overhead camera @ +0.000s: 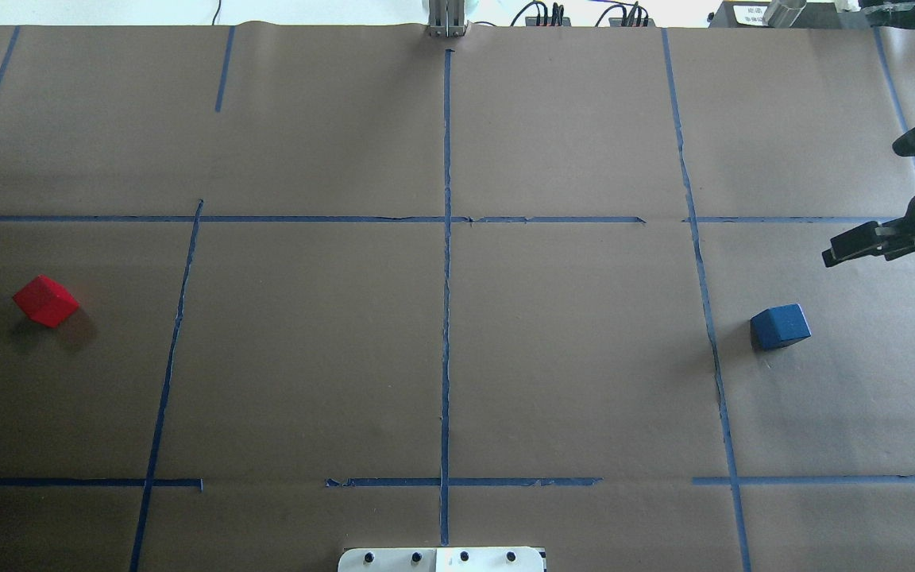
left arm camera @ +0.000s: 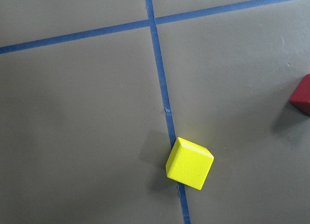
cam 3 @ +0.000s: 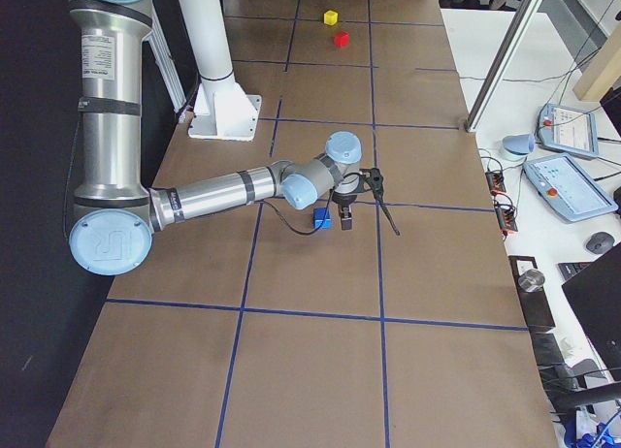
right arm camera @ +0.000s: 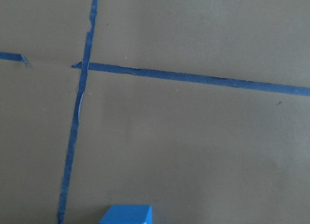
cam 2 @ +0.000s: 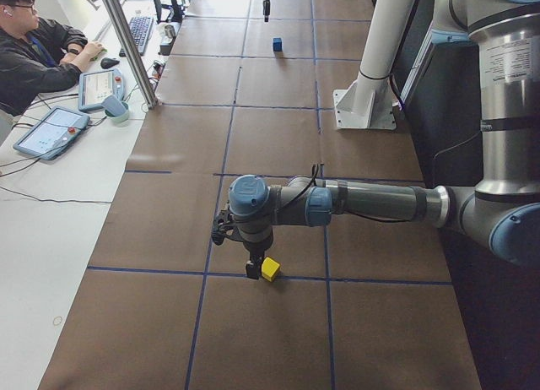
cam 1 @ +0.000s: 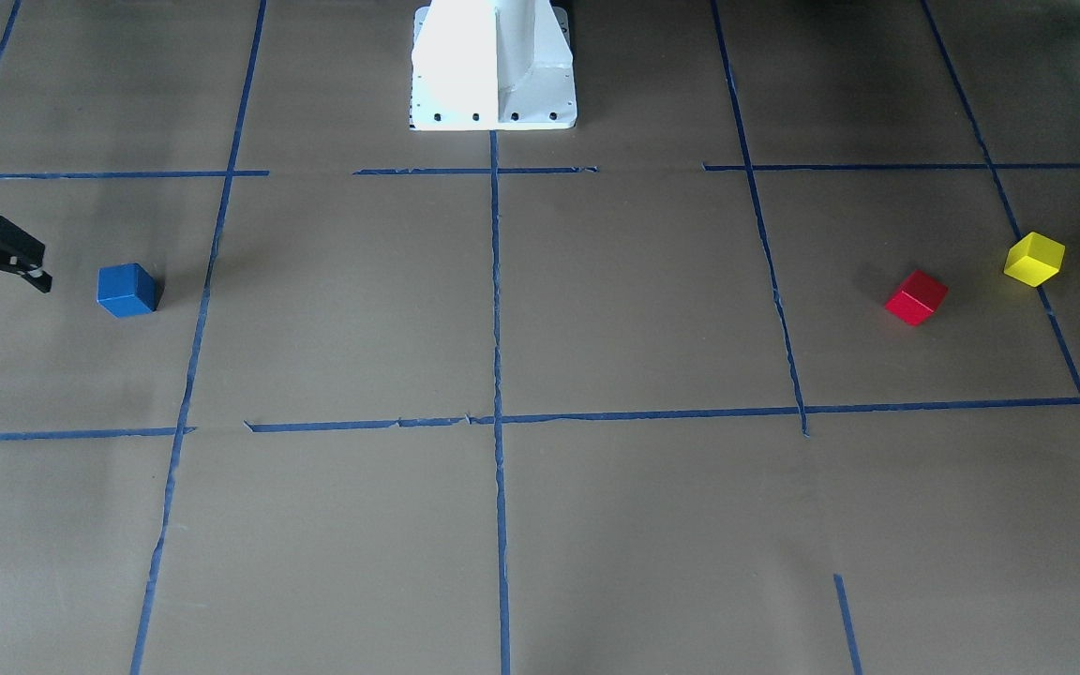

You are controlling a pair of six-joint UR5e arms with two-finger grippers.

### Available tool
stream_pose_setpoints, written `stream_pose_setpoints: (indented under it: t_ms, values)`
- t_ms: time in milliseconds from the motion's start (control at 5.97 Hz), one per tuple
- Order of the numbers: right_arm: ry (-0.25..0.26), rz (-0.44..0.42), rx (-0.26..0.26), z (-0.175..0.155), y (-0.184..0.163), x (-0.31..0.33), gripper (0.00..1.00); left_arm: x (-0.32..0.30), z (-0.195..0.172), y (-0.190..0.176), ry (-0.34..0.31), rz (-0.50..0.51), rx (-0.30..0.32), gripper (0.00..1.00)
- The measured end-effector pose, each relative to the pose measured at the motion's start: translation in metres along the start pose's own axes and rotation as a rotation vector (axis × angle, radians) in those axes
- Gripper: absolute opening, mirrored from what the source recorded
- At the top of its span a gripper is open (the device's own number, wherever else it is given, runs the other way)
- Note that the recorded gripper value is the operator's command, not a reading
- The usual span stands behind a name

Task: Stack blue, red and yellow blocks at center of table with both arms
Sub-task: 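Reach the right gripper down over the blue cube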

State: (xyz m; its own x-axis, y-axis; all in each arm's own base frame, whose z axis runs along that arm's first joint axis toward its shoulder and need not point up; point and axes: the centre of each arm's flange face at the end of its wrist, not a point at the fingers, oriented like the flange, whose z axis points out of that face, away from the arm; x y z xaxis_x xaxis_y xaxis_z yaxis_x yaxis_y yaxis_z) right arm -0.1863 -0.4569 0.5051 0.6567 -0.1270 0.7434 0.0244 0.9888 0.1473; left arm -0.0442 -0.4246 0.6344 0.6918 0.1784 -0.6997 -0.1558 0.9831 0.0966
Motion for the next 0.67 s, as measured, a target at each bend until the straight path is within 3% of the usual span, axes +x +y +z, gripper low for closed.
stream_pose_setpoints:
  t_ms: [671]
  values:
    - [0.042,-0.039,0.000,0.059,0.032,-0.051,1.00,-0.001,0.001,0.001,0.000,-0.002,-0.002,1.00]
